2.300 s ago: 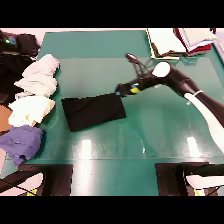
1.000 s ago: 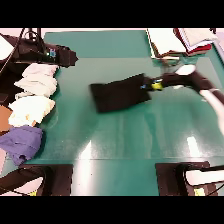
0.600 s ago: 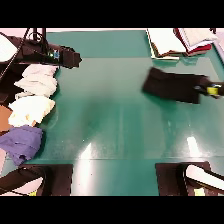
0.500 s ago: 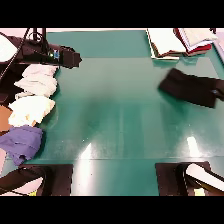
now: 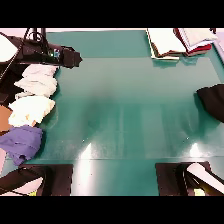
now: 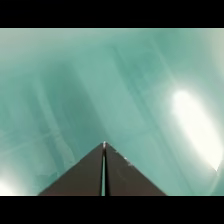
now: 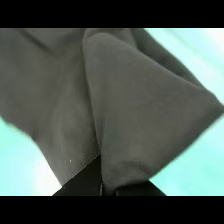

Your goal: Fold the shirts.

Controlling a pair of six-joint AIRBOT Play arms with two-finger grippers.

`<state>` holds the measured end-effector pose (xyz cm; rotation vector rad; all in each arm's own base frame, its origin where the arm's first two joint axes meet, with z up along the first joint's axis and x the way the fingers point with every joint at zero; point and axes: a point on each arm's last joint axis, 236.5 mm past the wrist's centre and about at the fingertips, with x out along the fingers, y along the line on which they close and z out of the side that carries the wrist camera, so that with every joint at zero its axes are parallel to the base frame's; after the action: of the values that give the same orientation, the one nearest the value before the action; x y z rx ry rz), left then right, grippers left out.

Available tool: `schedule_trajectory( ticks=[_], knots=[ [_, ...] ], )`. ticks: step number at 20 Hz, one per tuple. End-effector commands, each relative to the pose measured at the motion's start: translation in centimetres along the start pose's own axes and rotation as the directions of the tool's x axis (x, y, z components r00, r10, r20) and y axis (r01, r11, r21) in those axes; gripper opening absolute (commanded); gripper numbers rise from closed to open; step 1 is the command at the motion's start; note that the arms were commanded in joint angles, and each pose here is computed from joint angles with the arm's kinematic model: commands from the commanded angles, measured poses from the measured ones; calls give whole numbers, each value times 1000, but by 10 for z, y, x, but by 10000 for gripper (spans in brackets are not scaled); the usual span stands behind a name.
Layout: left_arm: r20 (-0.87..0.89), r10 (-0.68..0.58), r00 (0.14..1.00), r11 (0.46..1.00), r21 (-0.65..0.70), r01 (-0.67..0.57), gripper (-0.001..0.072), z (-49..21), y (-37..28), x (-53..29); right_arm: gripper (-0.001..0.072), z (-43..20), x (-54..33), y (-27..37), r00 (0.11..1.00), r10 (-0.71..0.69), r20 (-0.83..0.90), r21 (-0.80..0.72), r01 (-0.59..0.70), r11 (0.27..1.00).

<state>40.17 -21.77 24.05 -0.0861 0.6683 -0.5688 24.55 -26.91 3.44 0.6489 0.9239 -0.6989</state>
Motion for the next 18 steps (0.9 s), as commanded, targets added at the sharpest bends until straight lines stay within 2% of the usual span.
schedule_trajectory(
  ticks=[1,2,3,6,8,11,14,18],
  knots=[
    [-3,0,1000,1000,4,0,28,-1,0,0,142,-34,6,-9,985,-95,-146,-80,84,993],
    [-6,0,1000,1000,7,0,27,-1,0,0,340,-41,7,-15,975,-130,-179,-109,111,988],
    [-8,0,1000,1000,8,0,28,-2,0,0,444,-45,4,-27,963,-181,-200,-142,155,978],
    [-20,0,1000,1000,8,0,28,-5,0,0,454,-23,-25,-68,927,-336,-168,-189,304,934],
    [-21,0,1000,1000,8,0,28,-5,0,0,455,5,-45,-71,939,-328,-101,-118,316,941],
    [-18,-1,1000,1000,7,1,28,-4,0,0,454,31,-56,-21,987,-156,-27,-65,154,986],
    [-11,0,1000,1000,7,0,28,-2,0,0,454,23,-55,67,998,59,-37,-146,-63,987],
    [-22,1,1000,1000,8,-1,28,-5,0,0,451,-35,-69,191,959,272,-81,-422,-280,862]
  ],
)
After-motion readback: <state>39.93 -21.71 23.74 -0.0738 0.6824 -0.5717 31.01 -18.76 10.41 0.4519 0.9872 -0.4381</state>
